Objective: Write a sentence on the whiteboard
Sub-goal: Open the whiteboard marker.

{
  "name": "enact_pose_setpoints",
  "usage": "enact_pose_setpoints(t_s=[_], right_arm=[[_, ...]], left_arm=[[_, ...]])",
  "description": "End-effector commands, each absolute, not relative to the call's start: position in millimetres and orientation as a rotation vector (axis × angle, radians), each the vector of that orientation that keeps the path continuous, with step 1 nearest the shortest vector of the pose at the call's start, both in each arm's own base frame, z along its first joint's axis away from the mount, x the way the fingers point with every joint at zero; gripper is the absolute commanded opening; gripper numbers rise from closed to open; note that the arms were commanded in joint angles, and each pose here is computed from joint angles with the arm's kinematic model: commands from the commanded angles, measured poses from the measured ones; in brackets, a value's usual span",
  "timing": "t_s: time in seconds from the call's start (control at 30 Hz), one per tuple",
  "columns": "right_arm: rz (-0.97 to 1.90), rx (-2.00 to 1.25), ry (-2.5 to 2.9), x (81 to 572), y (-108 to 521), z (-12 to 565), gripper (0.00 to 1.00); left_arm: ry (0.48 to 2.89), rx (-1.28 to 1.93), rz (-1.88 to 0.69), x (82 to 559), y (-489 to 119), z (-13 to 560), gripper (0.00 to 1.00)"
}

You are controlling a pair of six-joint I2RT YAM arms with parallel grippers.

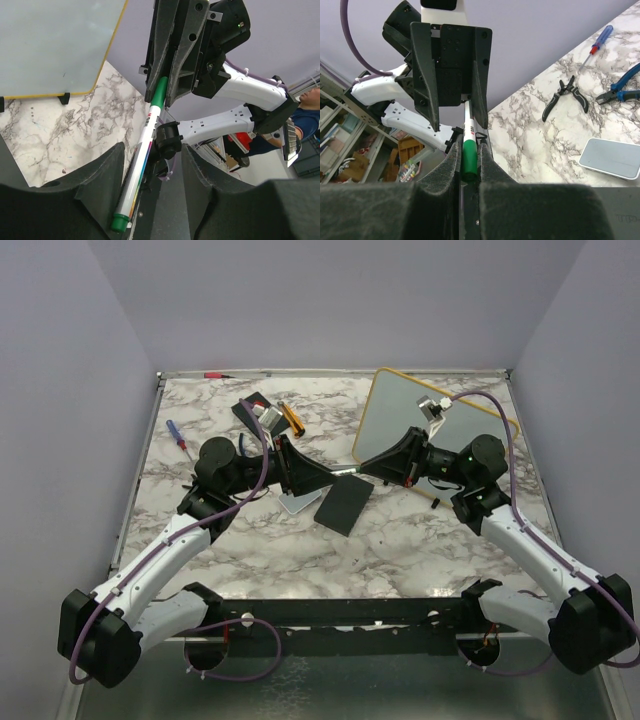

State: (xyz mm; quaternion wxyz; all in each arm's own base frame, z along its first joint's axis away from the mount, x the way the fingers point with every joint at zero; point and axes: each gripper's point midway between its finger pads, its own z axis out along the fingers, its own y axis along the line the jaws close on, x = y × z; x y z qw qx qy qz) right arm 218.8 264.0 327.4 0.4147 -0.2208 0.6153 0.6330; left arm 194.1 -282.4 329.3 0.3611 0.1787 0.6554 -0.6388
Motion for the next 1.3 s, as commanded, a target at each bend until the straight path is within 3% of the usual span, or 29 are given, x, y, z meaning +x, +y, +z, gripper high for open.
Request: enact_pose_setpoints(t_s=[0.0,0.23,0.77,1.13,1.27], right_arm=[[1.595,-0.551,1.545,221,264,322,0.01],[1.599,-0.542,1.553,221,264,319,0.01],[1.576,-0.503,1.556,225,262,317,0.01],[1.570,-0.478,1.570,228,262,312,0.00],[1.568,-0.472,1.575,230,262,311,0.01]], left_arm=[[1.647,0.509,-1.676,185,-281,344,0.47],[1.636,0.500,-1.689,183,-281,346,0.37],[1.629,0.498,-1.712,180,-280,348,0.37],[1.628,0.506,-1.727,177,-280,348,0.22],[1.627,0.504,-1.729,177,-280,348,0.10]])
